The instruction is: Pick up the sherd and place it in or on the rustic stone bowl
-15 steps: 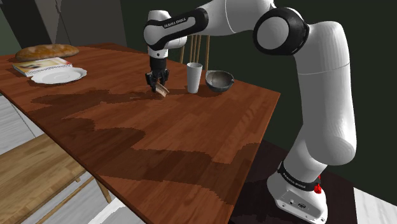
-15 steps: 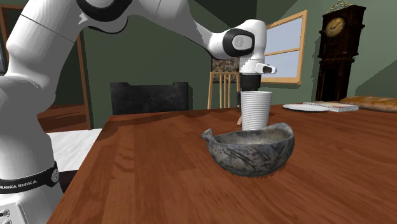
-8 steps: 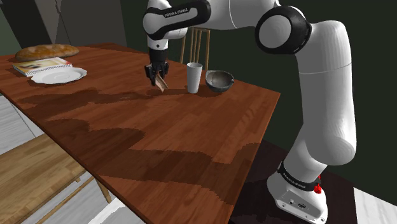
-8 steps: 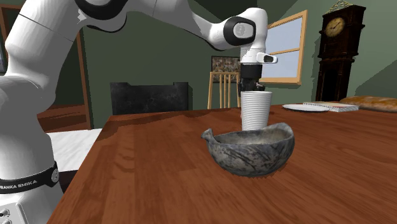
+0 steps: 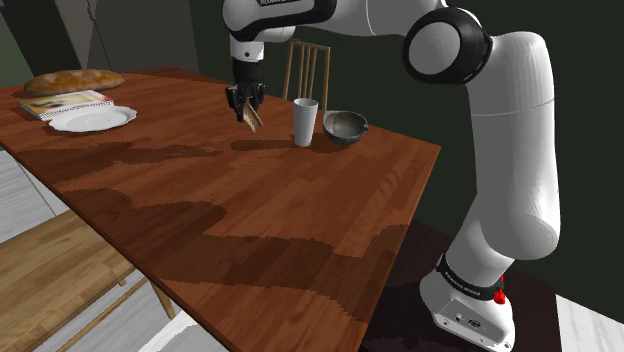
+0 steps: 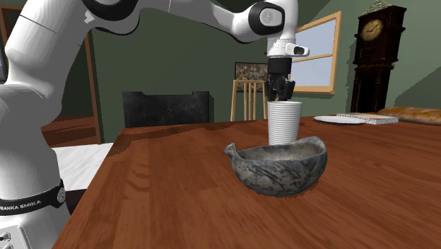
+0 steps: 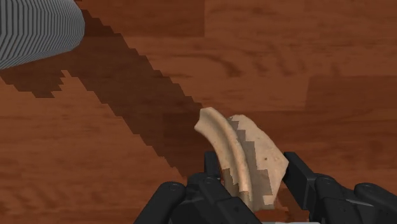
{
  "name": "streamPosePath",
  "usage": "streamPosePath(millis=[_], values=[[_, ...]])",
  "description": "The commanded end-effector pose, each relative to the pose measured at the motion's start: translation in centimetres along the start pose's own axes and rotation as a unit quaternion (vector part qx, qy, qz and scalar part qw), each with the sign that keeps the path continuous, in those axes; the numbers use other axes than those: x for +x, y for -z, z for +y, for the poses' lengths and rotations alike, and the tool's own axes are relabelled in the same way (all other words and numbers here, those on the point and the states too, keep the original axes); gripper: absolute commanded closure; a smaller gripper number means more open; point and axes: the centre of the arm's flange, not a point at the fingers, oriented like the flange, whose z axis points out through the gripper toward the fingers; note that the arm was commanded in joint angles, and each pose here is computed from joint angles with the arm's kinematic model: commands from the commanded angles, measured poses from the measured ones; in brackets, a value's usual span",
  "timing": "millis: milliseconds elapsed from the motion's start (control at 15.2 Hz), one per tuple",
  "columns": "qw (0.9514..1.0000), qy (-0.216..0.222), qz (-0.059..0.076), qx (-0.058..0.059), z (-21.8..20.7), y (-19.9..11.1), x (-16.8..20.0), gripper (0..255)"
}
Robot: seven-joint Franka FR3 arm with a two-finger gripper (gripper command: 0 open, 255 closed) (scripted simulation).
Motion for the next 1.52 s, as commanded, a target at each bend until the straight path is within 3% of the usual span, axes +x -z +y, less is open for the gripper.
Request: streamPosePath(millis=[0, 660, 1452], values=[[1.0, 0.0, 0.0, 0.0, 0.0, 1.0, 0.0, 255], [1.0, 0.0, 0.0, 0.0, -0.3, 5.8, 0.1, 255], [1.0, 0.0, 0.0, 0.0, 12.7, 6.4, -8.8, 255]])
